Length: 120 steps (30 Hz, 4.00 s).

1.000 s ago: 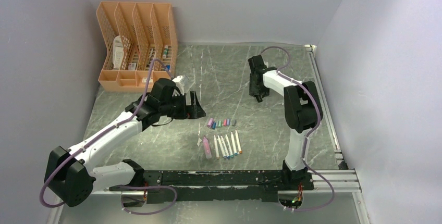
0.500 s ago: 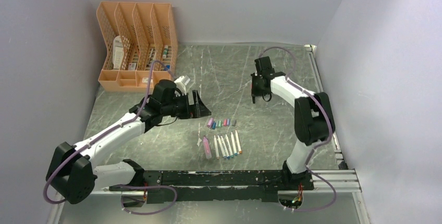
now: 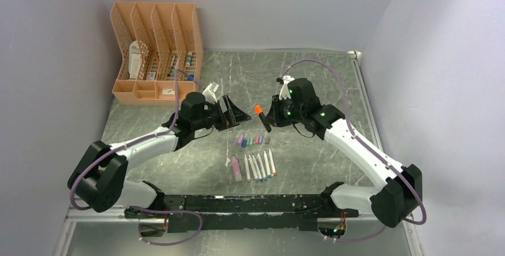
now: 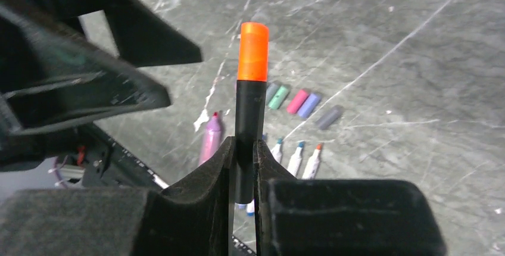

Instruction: Open the pen caps

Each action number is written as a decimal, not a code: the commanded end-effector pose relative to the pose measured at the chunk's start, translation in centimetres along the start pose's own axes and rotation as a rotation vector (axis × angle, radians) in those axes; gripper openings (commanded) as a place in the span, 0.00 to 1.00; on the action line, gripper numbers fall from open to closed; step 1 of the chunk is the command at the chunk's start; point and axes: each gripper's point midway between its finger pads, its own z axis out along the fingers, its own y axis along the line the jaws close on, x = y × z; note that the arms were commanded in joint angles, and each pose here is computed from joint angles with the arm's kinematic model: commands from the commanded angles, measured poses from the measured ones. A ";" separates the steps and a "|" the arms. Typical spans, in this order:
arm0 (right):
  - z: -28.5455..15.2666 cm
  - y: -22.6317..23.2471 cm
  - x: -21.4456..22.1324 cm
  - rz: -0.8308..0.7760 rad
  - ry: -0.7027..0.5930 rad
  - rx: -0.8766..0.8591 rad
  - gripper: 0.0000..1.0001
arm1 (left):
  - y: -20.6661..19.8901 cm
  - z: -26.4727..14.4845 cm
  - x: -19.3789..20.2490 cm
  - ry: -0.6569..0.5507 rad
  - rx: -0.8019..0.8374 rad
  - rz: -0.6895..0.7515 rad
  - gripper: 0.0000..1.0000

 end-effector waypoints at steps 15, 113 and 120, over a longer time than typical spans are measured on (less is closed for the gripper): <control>0.8 3.4 4.4 0.009 0.075 -0.044 0.00 | -2.7 0.8 -0.8 -0.063 0.144 -0.120 0.94; 12.3 0.4 15.6 -0.623 0.570 0.058 0.41 | 3.3 -7.9 2.7 -0.066 -0.190 0.017 0.94; 12.4 -0.3 15.2 -0.636 0.555 0.100 0.30 | 3.1 -7.9 2.4 -0.070 -0.193 0.025 0.94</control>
